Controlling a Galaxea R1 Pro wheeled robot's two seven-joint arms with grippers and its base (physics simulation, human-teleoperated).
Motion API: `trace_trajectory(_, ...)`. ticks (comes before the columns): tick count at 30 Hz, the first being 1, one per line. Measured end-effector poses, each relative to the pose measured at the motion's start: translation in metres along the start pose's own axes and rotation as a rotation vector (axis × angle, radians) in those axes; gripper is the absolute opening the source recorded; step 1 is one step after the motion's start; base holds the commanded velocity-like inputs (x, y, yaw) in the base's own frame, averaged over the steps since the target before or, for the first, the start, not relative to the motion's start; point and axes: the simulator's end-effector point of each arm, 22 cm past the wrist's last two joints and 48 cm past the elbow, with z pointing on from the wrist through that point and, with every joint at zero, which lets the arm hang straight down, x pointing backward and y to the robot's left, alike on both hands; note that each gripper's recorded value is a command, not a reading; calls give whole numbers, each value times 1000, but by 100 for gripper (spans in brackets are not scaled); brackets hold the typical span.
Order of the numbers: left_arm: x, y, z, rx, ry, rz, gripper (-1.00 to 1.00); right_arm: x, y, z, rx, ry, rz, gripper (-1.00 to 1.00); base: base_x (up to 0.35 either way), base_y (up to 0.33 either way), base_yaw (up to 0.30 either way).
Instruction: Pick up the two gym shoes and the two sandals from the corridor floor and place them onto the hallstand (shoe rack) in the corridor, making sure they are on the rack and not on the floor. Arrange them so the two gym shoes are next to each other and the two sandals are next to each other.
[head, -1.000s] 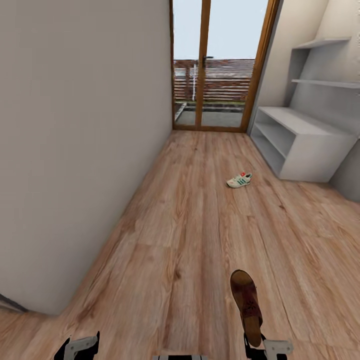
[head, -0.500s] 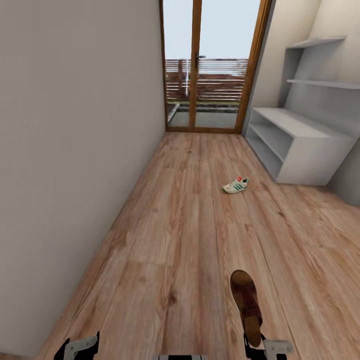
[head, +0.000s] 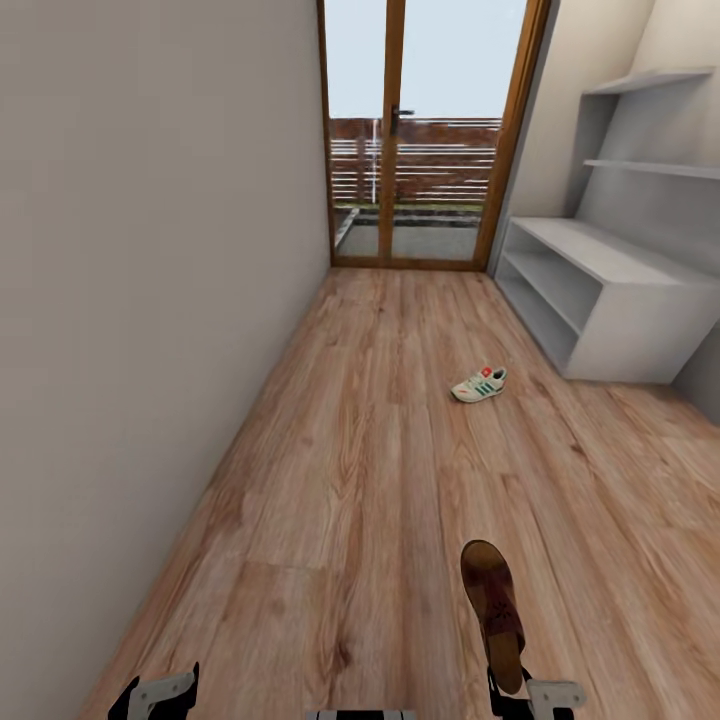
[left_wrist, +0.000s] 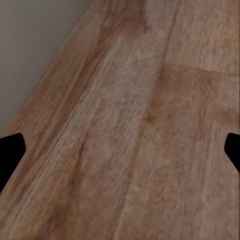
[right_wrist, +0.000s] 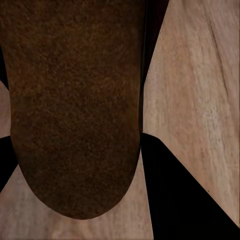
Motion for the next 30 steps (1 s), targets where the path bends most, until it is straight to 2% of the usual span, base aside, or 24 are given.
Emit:
trace_trajectory(24,0,0,0,0,1,0,100,0,0,0,-1,1,0,-100,330,0,0)
trace_trajectory(30,0,0,0,0,0,0,100,0,0,0,0,0,0,-100,330,0,-188)
